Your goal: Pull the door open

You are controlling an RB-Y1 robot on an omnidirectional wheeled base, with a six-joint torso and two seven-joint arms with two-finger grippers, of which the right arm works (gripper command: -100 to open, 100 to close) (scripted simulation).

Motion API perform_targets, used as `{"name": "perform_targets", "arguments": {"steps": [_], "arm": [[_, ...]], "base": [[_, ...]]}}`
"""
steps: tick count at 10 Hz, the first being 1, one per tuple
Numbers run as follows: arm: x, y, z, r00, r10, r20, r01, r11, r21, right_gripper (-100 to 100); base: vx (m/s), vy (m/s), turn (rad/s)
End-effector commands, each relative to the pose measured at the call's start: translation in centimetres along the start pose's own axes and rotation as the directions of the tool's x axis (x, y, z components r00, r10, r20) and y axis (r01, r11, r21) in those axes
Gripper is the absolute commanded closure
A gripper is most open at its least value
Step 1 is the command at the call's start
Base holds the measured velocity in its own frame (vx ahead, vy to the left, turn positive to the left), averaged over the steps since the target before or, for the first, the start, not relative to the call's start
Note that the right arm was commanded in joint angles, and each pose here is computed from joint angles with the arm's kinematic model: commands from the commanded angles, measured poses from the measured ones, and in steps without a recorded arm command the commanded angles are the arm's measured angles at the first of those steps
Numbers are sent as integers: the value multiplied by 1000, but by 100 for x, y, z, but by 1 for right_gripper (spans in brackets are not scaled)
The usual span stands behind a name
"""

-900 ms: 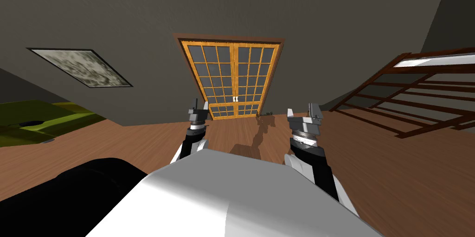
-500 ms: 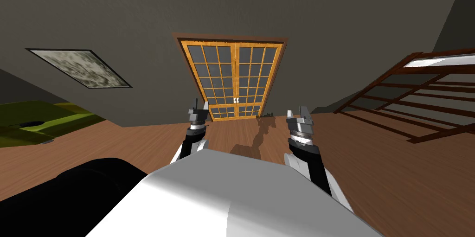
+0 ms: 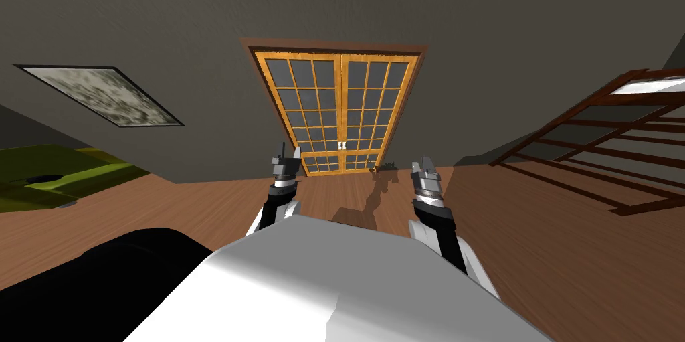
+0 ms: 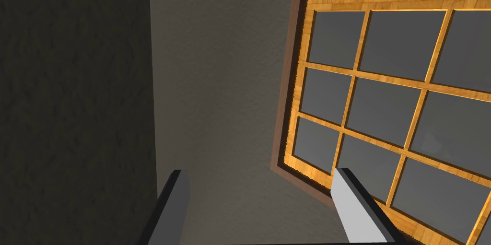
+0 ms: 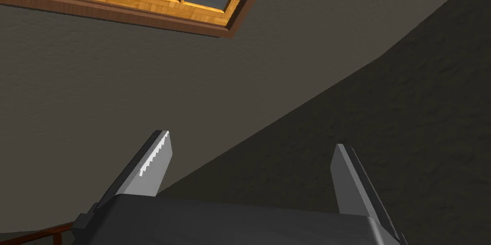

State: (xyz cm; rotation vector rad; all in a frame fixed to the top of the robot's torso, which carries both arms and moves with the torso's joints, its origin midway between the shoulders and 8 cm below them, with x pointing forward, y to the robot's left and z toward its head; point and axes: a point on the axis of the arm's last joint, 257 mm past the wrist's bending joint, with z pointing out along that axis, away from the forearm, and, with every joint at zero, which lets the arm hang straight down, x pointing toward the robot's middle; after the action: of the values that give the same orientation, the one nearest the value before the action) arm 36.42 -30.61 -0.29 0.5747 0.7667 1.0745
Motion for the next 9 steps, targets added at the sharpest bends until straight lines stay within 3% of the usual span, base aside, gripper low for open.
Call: {"name": "perform_targets", "arguments": {"steps": [1,5,9], "arm": [[2,-155,-34,997,-75,-15,75,997,17,-100],[15,-434,-87,980,-192,-44,194,980,44,-100],[20,-733,-156,947,-311,-81,317,946,68,-100]], "base": [[115,63,42],[112,50,25],[102,54,27]]}}
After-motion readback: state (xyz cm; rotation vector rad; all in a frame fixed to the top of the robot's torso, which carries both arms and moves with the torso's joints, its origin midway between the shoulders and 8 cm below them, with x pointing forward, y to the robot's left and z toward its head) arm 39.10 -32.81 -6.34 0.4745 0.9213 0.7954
